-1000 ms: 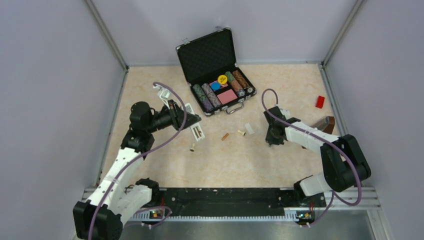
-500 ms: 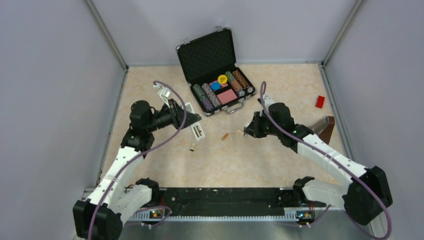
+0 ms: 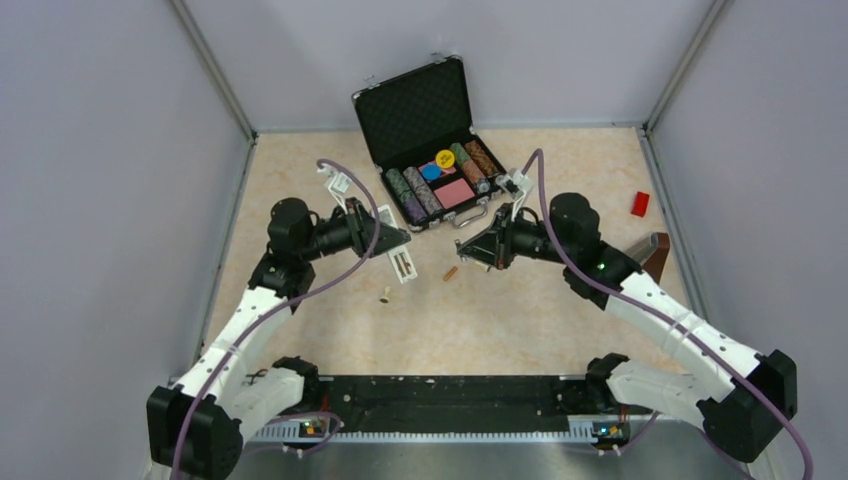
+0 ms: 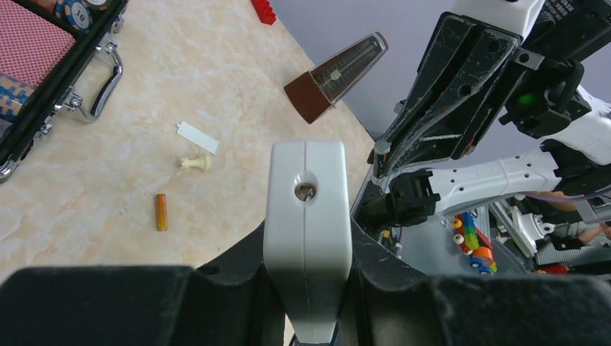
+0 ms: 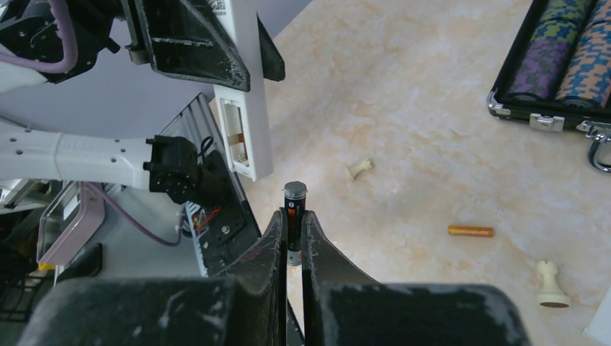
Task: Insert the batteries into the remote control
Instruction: Load the battery into the remote control.
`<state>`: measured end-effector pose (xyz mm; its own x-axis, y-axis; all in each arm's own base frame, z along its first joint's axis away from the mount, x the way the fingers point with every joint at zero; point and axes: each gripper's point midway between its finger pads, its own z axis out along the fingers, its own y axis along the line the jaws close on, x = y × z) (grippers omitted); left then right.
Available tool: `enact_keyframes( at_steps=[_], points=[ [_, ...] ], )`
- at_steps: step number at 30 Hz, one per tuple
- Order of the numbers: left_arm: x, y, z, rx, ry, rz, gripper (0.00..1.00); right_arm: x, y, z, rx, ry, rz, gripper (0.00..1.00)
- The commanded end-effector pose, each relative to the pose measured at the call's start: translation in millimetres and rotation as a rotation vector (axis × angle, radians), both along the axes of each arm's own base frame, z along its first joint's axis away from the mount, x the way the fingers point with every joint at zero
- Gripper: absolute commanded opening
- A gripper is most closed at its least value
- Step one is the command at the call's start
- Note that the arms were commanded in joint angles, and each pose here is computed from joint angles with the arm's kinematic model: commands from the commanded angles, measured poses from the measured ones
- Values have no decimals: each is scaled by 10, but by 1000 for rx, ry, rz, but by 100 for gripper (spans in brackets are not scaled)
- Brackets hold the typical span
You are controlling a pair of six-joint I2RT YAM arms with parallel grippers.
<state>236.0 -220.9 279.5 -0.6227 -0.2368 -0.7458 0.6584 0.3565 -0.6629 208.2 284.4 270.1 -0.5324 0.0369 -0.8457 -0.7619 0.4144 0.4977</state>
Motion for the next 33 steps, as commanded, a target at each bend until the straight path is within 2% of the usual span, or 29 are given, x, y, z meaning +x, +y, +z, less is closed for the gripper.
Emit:
enact_keyframes(
  at_steps=[1,6,9,11,14,19,27,33],
  points=[
    [-20,-91,347,-59,-110,-43,0,-139,118,173,56,-53,86,0],
    [-39,-180,316,-59,-88,-72,0,-281,211,206,61,-48,153,0],
    [24,-238,257,-64,-21,-52,0,-227,246,157,34,17,107,0],
    [149,-258,126,-75,99,4,0,-75,224,22,-45,102,-23,0],
    [217,-345,-66,-95,292,-13,0,7,203,-146,-140,216,-169,0],
    [258,-466,-327,-81,465,-34,0,-59,223,-280,-175,382,-251,0],
    [217,-614,-596,-17,561,-62,0,-204,266,-531,-288,507,-234,0],
    [221,-705,-726,1,607,-70,0,-264,372,-549,-288,563,-213,0]
  ],
)
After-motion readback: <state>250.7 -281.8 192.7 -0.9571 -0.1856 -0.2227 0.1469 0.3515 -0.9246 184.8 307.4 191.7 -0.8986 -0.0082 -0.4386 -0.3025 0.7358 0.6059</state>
